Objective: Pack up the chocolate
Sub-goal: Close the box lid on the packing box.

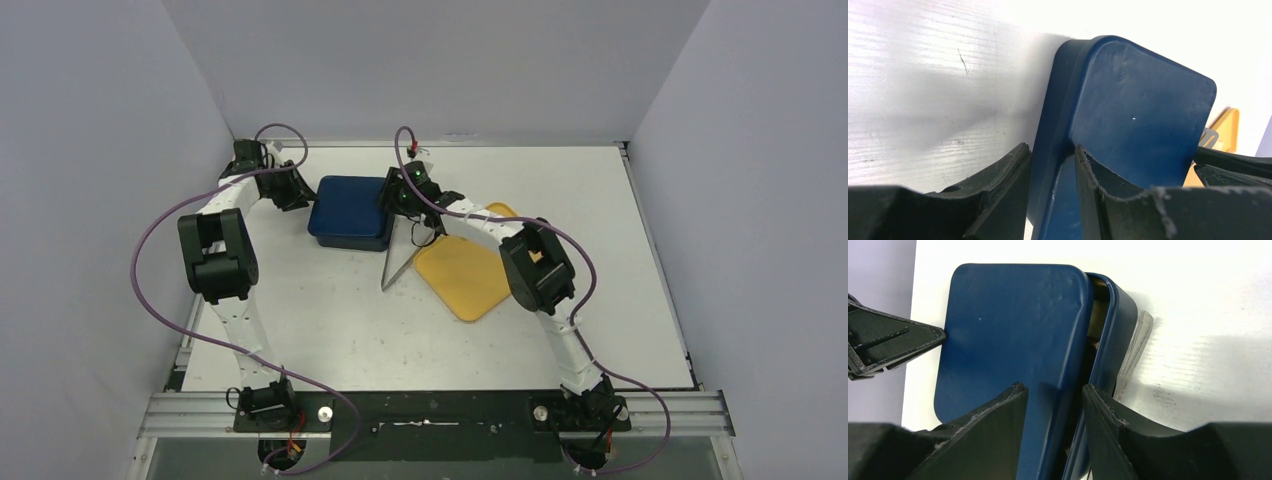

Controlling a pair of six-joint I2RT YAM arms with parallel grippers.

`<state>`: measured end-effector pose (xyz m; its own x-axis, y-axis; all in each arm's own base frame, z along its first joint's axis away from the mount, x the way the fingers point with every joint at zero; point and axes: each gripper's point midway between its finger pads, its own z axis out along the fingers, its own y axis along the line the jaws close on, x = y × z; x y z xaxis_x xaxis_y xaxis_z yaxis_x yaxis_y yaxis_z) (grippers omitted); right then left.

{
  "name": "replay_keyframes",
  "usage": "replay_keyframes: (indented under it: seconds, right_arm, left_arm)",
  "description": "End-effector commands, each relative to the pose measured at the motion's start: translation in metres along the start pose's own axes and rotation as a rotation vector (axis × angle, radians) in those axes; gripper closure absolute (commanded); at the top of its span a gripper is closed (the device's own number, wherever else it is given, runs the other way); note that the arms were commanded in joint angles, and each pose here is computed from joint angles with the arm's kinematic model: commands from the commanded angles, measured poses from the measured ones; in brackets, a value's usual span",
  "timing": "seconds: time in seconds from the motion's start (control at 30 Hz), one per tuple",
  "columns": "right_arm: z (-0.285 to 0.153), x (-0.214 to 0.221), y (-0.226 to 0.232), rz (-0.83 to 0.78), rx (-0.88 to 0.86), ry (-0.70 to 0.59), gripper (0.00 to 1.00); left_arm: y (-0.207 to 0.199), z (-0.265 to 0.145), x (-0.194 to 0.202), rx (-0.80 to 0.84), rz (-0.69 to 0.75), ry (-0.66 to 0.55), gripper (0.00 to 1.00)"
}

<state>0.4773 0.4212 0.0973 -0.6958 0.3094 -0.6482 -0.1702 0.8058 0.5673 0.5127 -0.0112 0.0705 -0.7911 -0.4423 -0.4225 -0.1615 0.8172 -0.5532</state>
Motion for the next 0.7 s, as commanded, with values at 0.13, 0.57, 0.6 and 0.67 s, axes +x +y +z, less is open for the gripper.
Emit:
replay_keyframes:
  seconds: [0.13,0.57,0.6,0.67]
  right_arm:
    - [0.012,0.001,0.01,0.018,0.01,0.033,0.54]
    - [0.016,-0.005,0.029,-0.006,-0.038,0.022,0.59]
    - [0.015,-0.008,0.031,-0.013,-0.042,0.014,0.6]
    - [0.014,-0.011,0.036,-0.023,-0.054,0.008,0.61]
  left_arm:
    - [-0.017,-0.005,-0.013,0.056,0.041,-0.04,0.65]
    - [-0.013,-0.001,-0.011,0.04,0.044,-0.009,0.67]
    - [-0.013,-0.002,-0.012,0.038,0.046,-0.011,0.67]
    - [-0.013,-0.003,-0.013,0.033,0.048,-0.014,0.68]
